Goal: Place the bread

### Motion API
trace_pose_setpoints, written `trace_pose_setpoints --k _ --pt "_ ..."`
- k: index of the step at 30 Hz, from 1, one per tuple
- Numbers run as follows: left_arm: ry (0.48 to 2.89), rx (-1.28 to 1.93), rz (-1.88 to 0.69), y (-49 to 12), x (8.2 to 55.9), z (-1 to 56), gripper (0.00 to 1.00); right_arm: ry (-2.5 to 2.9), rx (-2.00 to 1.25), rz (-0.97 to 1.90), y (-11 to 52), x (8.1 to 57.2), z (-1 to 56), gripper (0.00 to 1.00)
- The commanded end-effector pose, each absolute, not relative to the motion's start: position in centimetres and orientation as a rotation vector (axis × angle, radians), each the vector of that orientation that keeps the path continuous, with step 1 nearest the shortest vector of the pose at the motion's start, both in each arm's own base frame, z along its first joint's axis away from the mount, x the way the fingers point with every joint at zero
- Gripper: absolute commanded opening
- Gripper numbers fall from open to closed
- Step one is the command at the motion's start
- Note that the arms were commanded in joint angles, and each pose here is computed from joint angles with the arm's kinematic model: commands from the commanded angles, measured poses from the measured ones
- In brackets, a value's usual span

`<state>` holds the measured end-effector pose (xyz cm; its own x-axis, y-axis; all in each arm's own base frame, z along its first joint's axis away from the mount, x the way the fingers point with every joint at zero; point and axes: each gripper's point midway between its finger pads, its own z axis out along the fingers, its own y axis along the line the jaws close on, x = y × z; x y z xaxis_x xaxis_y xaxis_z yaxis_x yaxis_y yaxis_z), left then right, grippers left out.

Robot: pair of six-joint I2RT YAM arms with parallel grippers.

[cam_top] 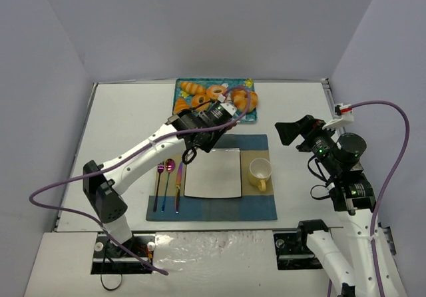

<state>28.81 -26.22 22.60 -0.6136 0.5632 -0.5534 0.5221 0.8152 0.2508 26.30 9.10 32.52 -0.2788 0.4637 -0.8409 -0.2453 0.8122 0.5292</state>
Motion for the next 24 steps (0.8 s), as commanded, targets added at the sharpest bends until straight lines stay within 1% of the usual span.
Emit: trace_pose_setpoints --k 1,5,10,24 --pt "2.311 0.709 -0.013 -26.2 26.6 24.9 0.11 1.653 0.146 0.704 9.3 27.3 34.2 1.00" --pt "2.329 0.723 -0.042 -25.9 24.2 23.8 0.11 1.657 0.147 0.702 9.3 27.4 34.1 1.00" --pt "2.354 0.732 -0.057 -25.9 22.9 22.4 0.11 1.633 0.142 0.709 9.4 27.6 34.7 1.00" --pt "2.396 0.771 -0.089 -27.6 21.6 19.4 0.12 1.630 0.137 0.712 9.5 27.5 34.7 1.00"
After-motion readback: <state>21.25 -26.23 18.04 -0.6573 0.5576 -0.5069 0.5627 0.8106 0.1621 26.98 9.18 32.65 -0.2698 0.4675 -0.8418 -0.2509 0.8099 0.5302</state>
